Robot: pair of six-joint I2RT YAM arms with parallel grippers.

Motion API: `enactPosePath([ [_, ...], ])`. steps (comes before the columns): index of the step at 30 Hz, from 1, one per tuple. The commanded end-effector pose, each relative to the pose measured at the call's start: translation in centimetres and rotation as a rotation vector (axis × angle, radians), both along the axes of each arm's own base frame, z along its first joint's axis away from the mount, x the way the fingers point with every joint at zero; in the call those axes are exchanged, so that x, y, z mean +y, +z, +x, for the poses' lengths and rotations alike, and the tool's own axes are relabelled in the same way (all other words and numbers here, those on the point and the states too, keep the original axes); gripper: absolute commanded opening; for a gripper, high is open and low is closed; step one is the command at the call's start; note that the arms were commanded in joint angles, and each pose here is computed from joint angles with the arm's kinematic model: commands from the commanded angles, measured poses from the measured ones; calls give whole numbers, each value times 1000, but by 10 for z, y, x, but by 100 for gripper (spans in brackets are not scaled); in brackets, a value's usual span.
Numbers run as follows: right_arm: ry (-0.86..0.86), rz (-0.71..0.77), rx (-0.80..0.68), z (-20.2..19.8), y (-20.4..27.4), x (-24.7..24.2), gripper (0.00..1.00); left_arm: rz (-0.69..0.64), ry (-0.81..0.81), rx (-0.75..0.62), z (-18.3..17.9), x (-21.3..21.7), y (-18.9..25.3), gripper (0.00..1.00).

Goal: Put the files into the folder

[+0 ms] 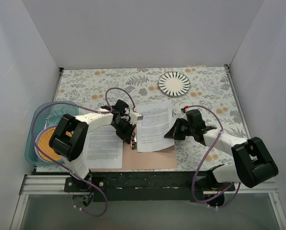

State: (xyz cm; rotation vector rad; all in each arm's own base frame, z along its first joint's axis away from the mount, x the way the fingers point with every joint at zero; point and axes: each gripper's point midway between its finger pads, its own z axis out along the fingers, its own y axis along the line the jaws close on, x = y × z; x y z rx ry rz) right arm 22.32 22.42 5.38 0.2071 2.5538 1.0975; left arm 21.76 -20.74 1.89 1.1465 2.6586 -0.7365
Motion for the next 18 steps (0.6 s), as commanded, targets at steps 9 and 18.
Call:
enactPosePath([
  [9, 27, 30, 11, 10, -1, -15, 1, 8, 30, -50, 24, -20, -9, 0],
  [18, 62, 63, 117, -8, -21, -11, 1, 15, 49, -66, 29, -21, -11, 0],
])
